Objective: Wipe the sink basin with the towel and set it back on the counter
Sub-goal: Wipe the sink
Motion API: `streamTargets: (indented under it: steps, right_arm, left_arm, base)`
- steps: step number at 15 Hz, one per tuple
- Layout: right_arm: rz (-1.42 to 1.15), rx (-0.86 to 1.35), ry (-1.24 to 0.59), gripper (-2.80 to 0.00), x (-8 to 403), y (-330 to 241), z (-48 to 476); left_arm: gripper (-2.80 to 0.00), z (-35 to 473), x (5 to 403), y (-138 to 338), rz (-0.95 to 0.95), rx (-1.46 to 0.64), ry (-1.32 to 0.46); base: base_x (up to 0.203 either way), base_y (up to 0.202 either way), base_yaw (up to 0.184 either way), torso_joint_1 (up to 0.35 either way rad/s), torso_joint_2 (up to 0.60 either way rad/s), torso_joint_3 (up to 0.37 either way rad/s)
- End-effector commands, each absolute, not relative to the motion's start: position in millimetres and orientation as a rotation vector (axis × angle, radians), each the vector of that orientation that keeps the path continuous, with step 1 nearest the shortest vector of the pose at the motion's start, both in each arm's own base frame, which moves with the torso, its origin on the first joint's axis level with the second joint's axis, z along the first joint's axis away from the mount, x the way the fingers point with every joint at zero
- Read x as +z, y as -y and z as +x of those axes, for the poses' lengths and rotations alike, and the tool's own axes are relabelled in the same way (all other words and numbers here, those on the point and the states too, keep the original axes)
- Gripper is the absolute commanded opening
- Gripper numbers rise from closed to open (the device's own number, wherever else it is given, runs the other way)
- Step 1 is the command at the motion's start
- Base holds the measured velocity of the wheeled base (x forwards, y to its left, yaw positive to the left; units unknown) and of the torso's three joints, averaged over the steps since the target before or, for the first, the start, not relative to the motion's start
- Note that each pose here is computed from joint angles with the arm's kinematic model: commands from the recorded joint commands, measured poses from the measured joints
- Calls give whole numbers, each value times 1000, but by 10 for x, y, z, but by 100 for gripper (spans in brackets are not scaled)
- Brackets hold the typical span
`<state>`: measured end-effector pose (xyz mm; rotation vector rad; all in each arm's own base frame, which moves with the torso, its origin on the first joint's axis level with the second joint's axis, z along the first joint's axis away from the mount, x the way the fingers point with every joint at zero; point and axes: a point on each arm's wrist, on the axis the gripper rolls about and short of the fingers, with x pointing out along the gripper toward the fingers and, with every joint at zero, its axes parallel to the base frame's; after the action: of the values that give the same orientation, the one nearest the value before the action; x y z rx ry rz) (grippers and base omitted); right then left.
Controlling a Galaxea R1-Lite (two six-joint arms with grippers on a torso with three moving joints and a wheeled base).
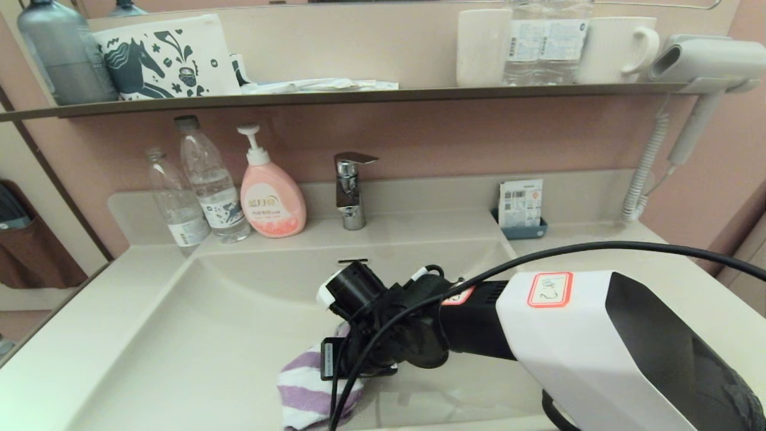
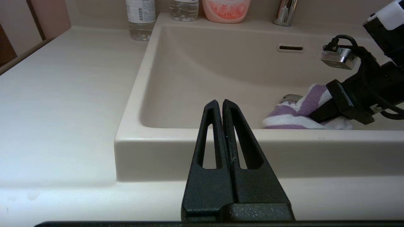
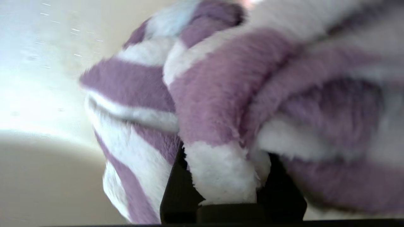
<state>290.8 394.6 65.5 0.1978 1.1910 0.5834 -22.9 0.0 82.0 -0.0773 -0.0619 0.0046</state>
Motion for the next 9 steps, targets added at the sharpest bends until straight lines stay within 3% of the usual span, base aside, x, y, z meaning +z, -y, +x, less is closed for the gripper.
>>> streamTargets:
  steps: [1, 9]
  right_arm:
    - [221, 610, -1163, -280, 604, -3998, 2941]
    - [369, 791, -843, -280, 581, -4259, 3158]
  left_arm:
    - [-280, -228, 821, 0, -78, 5, 62]
    - [-280, -228, 821, 0, -78, 6, 62]
  base:
    - [0, 0, 0, 0, 0, 0]
    - [0, 0, 0, 0, 0, 0]
